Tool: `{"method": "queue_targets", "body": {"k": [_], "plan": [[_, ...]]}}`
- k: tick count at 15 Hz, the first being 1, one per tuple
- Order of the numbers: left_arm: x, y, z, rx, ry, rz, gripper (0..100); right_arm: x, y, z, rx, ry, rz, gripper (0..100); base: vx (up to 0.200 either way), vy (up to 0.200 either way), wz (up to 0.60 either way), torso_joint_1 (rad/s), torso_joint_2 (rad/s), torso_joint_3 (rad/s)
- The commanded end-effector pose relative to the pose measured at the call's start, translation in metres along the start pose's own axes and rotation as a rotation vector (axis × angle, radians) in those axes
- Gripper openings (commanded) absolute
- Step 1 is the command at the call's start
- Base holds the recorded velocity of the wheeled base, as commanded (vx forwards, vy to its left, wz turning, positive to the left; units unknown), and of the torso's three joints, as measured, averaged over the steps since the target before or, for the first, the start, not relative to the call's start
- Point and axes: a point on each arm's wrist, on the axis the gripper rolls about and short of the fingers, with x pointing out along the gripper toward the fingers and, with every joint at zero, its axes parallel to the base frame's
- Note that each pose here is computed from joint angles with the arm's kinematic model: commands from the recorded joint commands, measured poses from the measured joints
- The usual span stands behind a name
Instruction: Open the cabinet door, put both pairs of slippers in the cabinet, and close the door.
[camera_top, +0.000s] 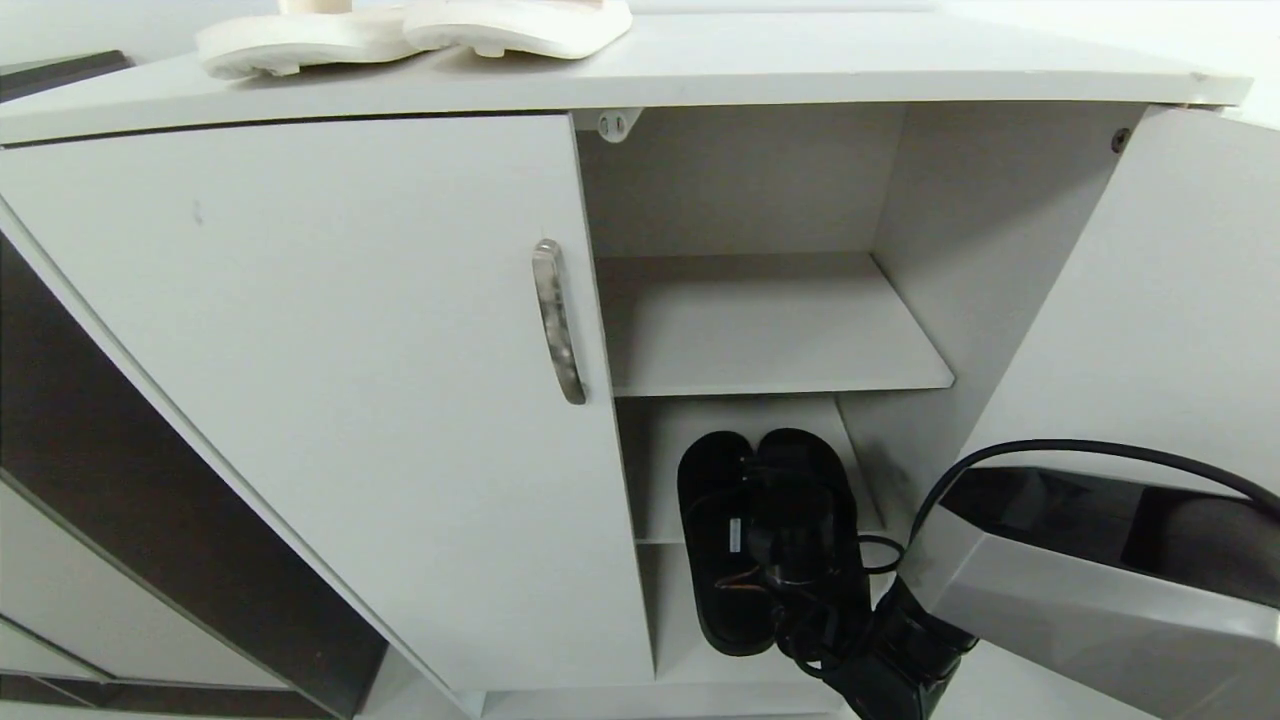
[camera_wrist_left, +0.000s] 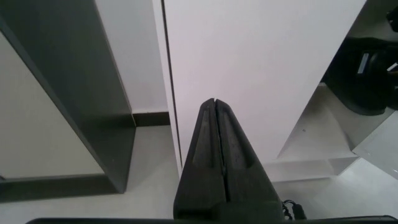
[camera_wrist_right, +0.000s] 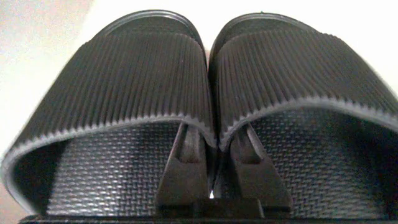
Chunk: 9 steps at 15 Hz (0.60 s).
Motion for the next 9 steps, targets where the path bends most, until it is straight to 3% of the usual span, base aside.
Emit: {"method": "queue_targets", "body": {"k": [1, 9], "plan": [[0.0, 0.0, 0.0, 0.0, 0.001, 0.0, 0, 0.001, 0.0, 0.0, 0.002, 0.001, 0.016, 0, 0.0, 0.0, 0.0, 0.0, 0.0, 0.0], [0.0, 0.0, 0.0, 0.0, 0.001, 0.002, 0, 0.044, 0.004, 0.008, 0.019, -0.014, -0.009, 0, 0.0, 0.0, 0.0, 0.0, 0.0, 0.0]]}}
